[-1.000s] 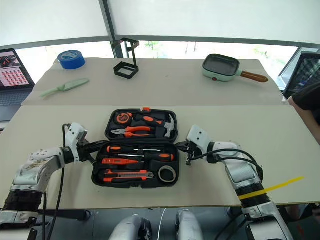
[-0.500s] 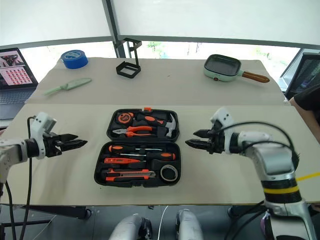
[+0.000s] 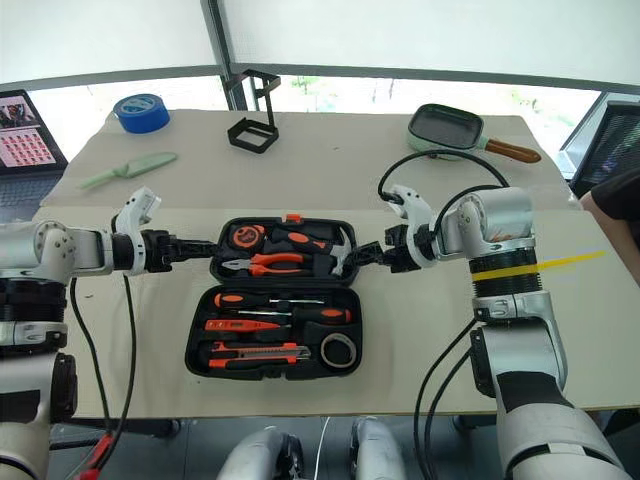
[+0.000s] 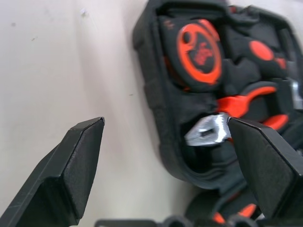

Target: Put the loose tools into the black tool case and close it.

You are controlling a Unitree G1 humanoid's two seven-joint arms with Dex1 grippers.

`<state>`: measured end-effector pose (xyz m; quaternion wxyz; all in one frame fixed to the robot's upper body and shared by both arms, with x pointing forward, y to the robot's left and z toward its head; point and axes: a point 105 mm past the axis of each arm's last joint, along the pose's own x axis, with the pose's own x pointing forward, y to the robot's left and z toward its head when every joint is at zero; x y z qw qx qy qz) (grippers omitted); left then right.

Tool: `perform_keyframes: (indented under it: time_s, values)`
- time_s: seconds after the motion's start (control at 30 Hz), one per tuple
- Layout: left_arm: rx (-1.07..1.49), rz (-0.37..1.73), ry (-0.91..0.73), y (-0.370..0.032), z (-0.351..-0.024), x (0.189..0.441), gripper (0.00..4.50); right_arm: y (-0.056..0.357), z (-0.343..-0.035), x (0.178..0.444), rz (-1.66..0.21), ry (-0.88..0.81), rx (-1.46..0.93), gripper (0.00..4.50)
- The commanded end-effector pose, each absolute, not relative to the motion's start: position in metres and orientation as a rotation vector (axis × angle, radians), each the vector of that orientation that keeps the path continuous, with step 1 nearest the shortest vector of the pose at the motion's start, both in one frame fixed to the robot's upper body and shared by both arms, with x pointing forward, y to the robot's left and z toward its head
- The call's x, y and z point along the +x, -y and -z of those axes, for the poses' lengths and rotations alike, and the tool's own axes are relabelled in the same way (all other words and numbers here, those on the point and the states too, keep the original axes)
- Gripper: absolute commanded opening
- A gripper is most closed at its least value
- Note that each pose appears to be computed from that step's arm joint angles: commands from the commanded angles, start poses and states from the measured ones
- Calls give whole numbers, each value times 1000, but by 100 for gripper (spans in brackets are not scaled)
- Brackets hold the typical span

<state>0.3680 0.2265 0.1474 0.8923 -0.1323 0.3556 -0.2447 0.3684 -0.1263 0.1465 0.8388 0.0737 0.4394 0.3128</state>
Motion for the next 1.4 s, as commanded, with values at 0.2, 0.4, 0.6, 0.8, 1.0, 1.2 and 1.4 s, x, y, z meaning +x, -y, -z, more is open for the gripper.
perform_keyframes:
  time_s: [0.2, 0.4, 0.6, 0.8, 1.0, 1.2, 1.4]
  values:
    - [-287, 498, -717, -222, -156, 377, 448, 114, -151, 384, -643, -877, 151, 444]
    - [-335, 496, -739, -217, -146, 376, 423, 120, -140, 384, -595, -926, 158, 374]
    - [-373, 459, -782, -222, -127, 373, 232, 120, -129, 385, -558, -966, 193, 169]
    - [-452, 500, -627, -221, -144, 380, 27, 114, -128, 390, -577, -906, 271, 0]
    - [-400, 605, -263, -230, -172, 369, 1, 104, -172, 401, -701, -502, 238, 0]
    - [-194, 676, 51, -242, -177, 328, 1, 104, -201, 363, -839, 20, -239, 0]
    - [146, 731, 117, -240, -151, 296, 1, 121, -155, 322, -894, 257, -746, 0]
